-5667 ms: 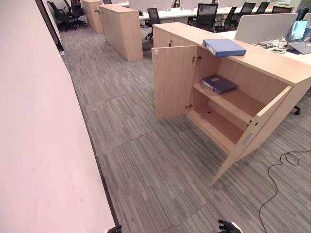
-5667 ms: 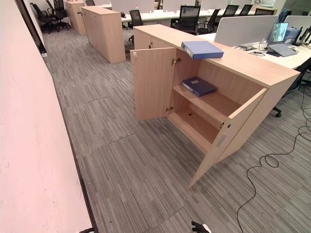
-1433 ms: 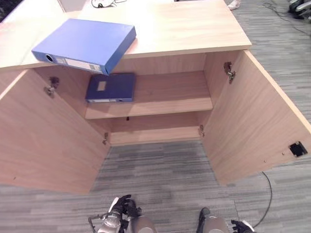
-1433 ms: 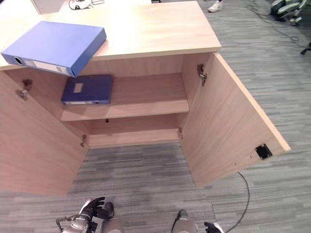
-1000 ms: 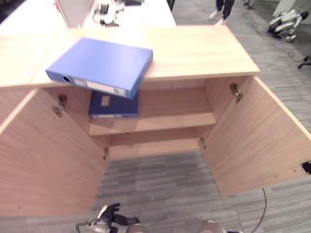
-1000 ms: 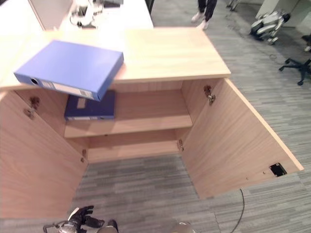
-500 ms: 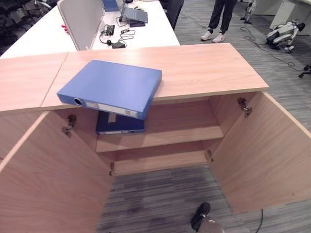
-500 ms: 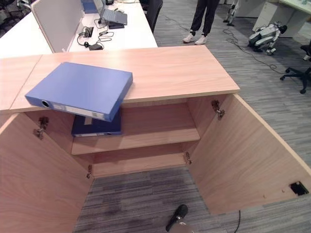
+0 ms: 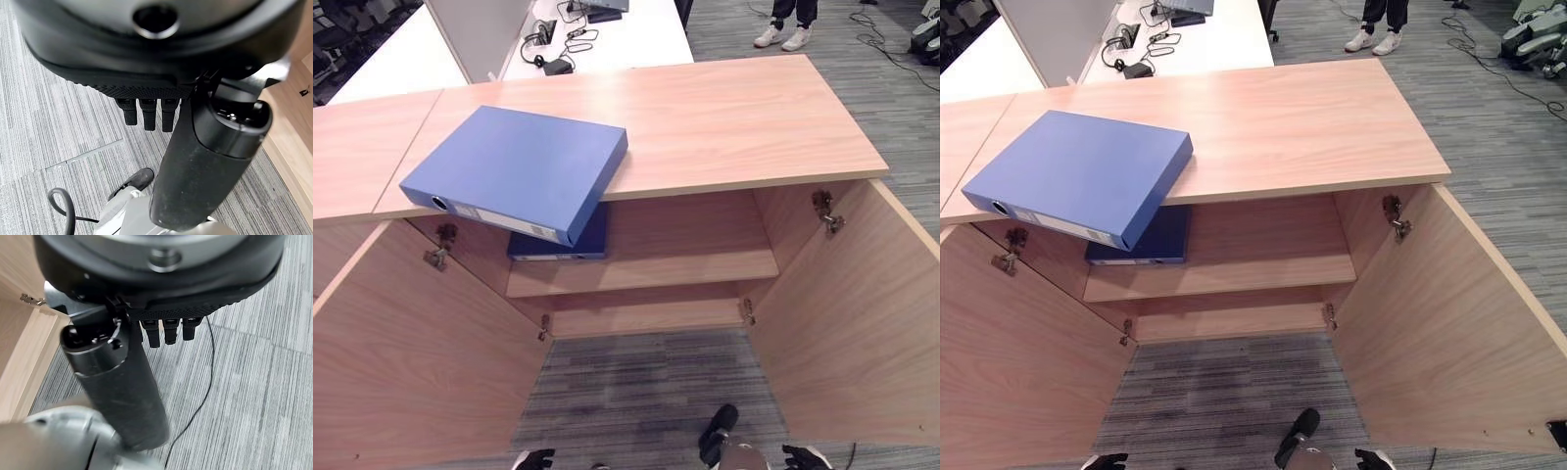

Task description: Put the empty folder in the office cabinet

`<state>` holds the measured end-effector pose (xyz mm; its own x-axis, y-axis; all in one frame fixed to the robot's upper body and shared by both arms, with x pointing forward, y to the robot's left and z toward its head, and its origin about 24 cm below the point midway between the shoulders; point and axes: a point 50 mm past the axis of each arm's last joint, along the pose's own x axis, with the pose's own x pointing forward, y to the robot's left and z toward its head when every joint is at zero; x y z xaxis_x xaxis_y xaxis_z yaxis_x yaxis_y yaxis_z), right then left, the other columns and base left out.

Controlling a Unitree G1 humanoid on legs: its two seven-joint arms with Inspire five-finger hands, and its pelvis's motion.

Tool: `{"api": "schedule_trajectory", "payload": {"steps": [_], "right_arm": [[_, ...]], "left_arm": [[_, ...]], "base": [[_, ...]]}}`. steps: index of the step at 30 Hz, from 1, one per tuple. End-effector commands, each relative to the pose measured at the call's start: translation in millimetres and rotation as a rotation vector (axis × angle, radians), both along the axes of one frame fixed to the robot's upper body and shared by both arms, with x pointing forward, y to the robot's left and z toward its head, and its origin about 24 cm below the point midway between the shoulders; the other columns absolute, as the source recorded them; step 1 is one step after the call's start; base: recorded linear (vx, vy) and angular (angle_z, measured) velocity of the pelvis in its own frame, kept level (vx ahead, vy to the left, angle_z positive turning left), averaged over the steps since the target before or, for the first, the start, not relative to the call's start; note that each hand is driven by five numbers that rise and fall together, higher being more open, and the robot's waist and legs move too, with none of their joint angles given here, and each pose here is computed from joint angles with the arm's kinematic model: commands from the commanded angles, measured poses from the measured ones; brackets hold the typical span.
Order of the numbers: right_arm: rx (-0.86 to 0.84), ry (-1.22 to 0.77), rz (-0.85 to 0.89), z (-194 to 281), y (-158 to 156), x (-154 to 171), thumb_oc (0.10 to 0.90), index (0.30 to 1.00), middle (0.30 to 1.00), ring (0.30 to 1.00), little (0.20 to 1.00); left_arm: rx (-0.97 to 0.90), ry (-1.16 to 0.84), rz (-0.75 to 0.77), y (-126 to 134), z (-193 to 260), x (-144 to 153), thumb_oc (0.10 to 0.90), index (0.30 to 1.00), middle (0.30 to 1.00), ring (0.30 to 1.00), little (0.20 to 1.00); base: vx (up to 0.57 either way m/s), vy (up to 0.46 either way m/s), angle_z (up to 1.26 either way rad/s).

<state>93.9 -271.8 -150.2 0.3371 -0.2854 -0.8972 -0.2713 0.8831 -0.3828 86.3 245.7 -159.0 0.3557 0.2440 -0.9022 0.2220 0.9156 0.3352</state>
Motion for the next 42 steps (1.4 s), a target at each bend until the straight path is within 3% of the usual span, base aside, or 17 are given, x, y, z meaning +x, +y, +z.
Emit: {"api": "schedule_trajectory", "payload": {"steps": [1, 13, 14, 16, 17, 42], "right_arm": [[-0.007, -0.049, -0.035, 3, 0, 13, 0.8, 0.9, 0.9, 0.9, 0.9], [-0.036, -0.063, -0.025, 4, -3, 13, 0.8, 0.9, 0.9, 0.9, 0.9], [-0.004, -0.129, 0.011, 6, 29, 50, 0.8, 0.9, 0.9, 0.9, 0.9], [0.015, -0.044, -0.012, -4, 19, 8, 0.8, 0.9, 0.9, 0.9, 0.9], [0.006, -0.032, -0.016, -4, 15, 5, 0.8, 0.9, 0.9, 0.9, 0.9], [0.03, 0.034, 0.043, -8, 22, -2, 0.8, 0.9, 0.9, 0.9, 0.9]], "left_arm": [[-0.015, -0.1, -0.027, -2, 7, 23, 0.8, 0.9, 0.9, 0.9, 0.9], [-0.031, -0.084, -0.053, -13, 3, 19, 0.8, 0.9, 0.9, 0.9, 0.9], [-0.043, -0.061, -0.1, -21, 1, 16, 0.8, 0.9, 0.9, 0.9, 0.9], [-0.045, -0.046, -0.071, -20, -1, 9, 0.8, 0.9, 0.9, 0.9, 0.9], [-0.04, -0.038, -0.065, -18, -2, 5, 0.8, 0.9, 0.9, 0.9, 0.9], [0.019, -0.01, -0.041, 7, 2, -2, 0.8, 0.9, 0.9, 0.9, 0.9]], "base": [[0.07, -0.126, -0.04], [0.08, 0.017, 0.08], [0.12, 0.083, 0.45], [0.13, 0.102, 0.16], [0.09, 0.101, 0.2], [0.01, 0.063, -0.02]]}}
